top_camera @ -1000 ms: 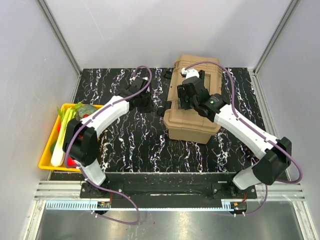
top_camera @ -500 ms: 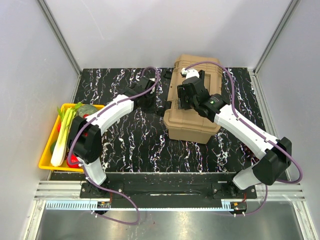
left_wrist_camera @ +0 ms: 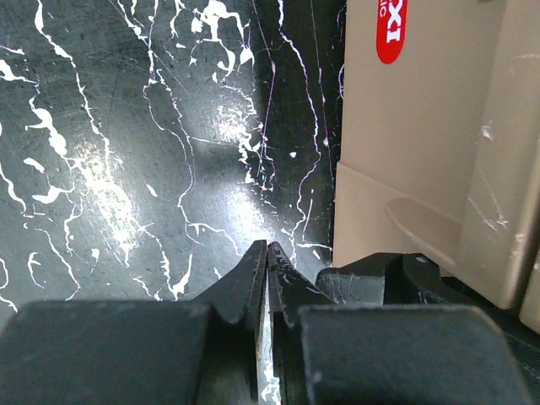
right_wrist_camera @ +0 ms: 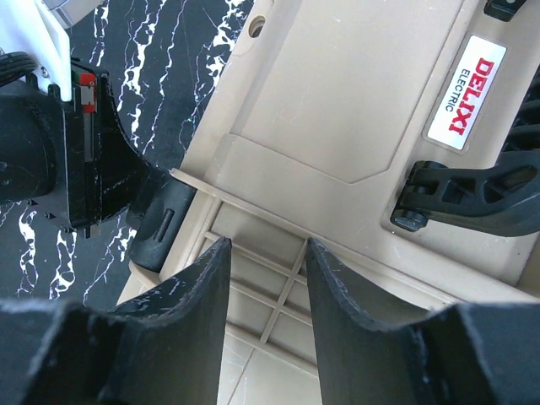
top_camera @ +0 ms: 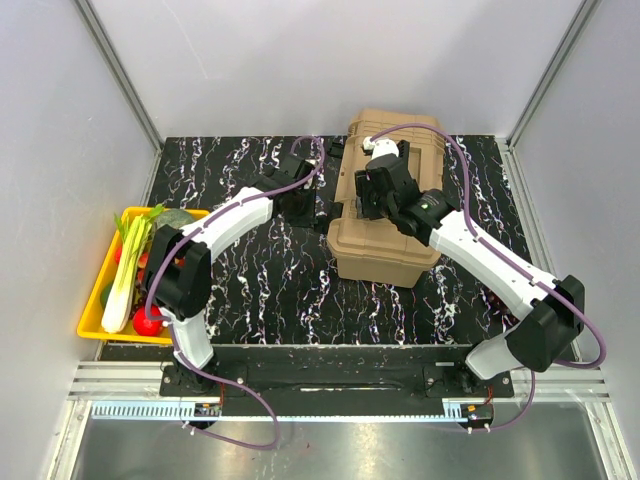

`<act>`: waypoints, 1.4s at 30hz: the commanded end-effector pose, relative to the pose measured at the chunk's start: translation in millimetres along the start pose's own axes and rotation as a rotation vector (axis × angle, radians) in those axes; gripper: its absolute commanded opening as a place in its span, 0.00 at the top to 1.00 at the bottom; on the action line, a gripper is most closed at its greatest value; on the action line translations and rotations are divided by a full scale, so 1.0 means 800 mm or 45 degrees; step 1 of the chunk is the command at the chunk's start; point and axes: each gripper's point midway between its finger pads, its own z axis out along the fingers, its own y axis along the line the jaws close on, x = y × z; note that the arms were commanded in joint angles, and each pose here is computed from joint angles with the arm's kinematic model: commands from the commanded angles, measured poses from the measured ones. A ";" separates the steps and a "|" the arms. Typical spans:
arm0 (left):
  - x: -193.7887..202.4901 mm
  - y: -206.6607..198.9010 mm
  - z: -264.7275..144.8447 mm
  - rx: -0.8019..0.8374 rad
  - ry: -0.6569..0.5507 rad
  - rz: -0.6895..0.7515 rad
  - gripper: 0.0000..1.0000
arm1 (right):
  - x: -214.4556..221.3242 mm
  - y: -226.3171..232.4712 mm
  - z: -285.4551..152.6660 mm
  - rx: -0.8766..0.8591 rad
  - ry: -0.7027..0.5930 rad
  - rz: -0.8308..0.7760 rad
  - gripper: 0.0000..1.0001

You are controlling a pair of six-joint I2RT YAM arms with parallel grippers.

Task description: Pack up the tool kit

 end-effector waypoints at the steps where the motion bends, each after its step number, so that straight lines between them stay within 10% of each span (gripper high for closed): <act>1: -0.013 -0.077 0.002 0.300 -0.077 0.084 0.93 | 0.149 0.000 0.017 -0.033 0.530 -0.075 0.55; 21: 0.000 -0.102 0.039 0.318 -0.078 0.005 1.00 | 0.223 0.011 0.025 -0.143 0.763 -0.078 0.58; 33: -0.012 -0.142 0.038 0.588 -0.209 -0.060 1.00 | 0.219 0.013 0.023 -0.140 0.743 -0.055 0.58; 42: -0.038 -0.075 0.005 0.353 -0.376 -0.207 0.96 | 0.154 0.003 0.011 -0.054 0.539 -0.052 0.55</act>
